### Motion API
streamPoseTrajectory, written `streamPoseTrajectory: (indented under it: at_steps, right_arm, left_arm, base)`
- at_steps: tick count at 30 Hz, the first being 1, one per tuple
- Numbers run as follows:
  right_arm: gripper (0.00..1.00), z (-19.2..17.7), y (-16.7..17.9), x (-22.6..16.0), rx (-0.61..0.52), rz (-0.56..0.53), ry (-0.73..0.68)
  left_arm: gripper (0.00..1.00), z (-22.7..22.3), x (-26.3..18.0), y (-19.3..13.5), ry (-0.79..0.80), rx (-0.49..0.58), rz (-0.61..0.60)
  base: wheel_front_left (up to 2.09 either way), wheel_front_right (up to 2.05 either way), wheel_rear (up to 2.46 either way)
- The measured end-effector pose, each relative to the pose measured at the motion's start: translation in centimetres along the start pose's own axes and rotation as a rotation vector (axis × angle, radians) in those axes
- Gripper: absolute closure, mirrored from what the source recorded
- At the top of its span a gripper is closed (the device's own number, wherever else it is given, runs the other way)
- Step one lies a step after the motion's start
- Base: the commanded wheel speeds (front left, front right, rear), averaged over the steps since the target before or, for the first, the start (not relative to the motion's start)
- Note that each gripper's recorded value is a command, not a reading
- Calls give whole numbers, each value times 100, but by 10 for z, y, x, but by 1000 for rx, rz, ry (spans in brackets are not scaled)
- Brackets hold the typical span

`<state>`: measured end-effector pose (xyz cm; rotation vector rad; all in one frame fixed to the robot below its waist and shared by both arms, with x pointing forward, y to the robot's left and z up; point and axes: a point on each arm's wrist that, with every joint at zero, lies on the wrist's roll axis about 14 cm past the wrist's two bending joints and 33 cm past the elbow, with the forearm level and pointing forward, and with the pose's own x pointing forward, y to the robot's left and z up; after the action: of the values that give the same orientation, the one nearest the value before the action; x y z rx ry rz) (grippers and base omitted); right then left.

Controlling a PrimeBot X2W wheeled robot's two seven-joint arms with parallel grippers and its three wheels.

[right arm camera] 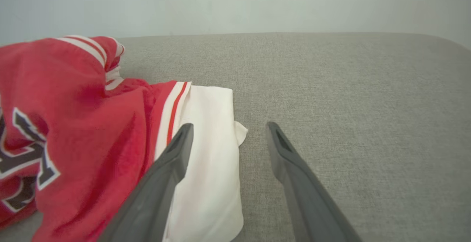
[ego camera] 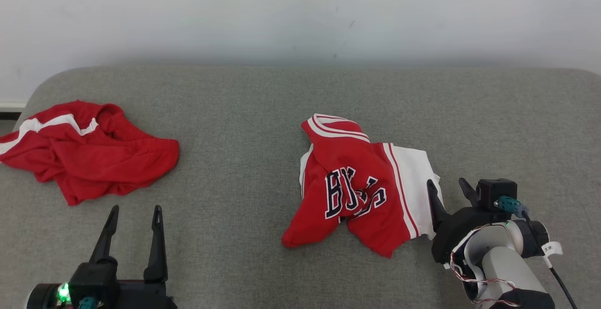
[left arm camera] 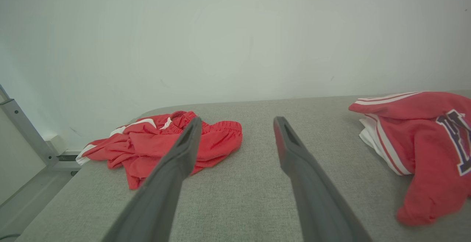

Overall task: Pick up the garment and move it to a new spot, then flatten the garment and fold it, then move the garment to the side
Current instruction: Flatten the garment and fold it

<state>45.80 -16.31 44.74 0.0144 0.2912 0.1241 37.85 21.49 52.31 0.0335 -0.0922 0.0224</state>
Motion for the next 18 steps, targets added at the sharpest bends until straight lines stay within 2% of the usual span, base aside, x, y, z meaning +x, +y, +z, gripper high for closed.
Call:
streamPoseTrajectory:
  at_steps: [8, 9, 10, 11, 16, 18]
  right_arm:
    - [0, -41, 13, 17, 7, 28, 132]
    - [36, -47, 14, 17, 11, 29, 150]
    - [88, -49, 14, 17, 12, 31, 157]
    - [100, -48, 14, 18, 13, 30, 151]
    - [100, -32, 15, 19, 22, 28, 64]
    - [100, -12, 9, 18, 33, 14, -16]
  left_arm:
    - [0, -9, 4, 5, 26, -4, 12]
    - [0, -10, 4, 5, 28, -6, 11]
    - [0, -10, 4, 6, 27, -7, 14]
    - [0, -9, 5, 6, 24, -8, 14]
    - [0, -7, 8, 4, 15, -10, 9]
    - [0, -6, 8, 1, 11, -20, -1]
  base:
    - [0, 0, 0]
    - [0, 0, 0]
    - [0, 0, 0]
    - [0, 0, 0]
    - [0, 0, 0]
    - [0, 0, 0]
